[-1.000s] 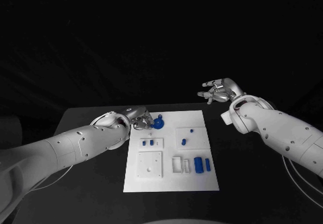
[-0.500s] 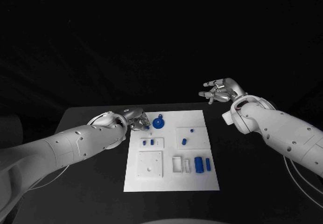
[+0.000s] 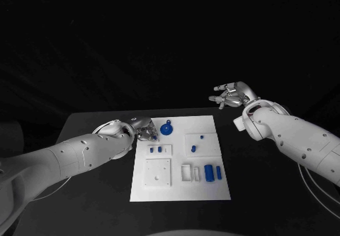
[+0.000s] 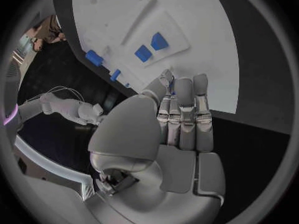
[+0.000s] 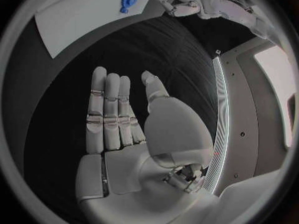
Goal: Assemble the parts on the task board
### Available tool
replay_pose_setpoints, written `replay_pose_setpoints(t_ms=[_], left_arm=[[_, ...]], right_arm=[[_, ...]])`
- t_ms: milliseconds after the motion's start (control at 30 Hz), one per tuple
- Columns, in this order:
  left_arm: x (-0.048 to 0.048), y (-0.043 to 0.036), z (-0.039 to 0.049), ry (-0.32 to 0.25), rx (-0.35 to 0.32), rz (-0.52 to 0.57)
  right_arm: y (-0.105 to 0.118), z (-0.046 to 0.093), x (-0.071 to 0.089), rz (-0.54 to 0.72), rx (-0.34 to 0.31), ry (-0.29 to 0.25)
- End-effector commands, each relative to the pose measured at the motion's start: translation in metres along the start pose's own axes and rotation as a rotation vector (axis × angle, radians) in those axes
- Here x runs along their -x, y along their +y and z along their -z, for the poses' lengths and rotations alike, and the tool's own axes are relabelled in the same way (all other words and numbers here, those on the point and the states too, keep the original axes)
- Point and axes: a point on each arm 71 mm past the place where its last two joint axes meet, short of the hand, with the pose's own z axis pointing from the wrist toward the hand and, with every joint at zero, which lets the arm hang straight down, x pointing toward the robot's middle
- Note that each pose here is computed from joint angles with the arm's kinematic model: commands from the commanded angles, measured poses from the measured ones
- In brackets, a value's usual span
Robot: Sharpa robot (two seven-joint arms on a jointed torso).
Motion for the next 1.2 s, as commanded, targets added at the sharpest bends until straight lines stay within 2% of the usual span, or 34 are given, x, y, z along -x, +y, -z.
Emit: replay_pose_setpoints(t_ms=[33,333,733,1200], left_arm=[[-0.0031,-0.0026,-0.0006,0.021,-0.01,-0.007],[-0.0049,-0.0024,-0.0019,0.025,-0.008,-0.009],[-0.007,-0.0074,-0.0054,0.031,-0.016,-0.009],[-0.0093,-0.0065,-0.0053,0.054,-0.005,-0.011]], right_arm=[[0.0009,0.0,-0.0008,-0.003,0.008,0.007],[0.0015,-0.0002,-0.0015,-0.004,0.009,0.008],[0.0022,-0.0005,-0.0027,-0.005,0.011,0.009],[0.0019,-0.0003,-0.0021,-0.005,0.01,0.009]])
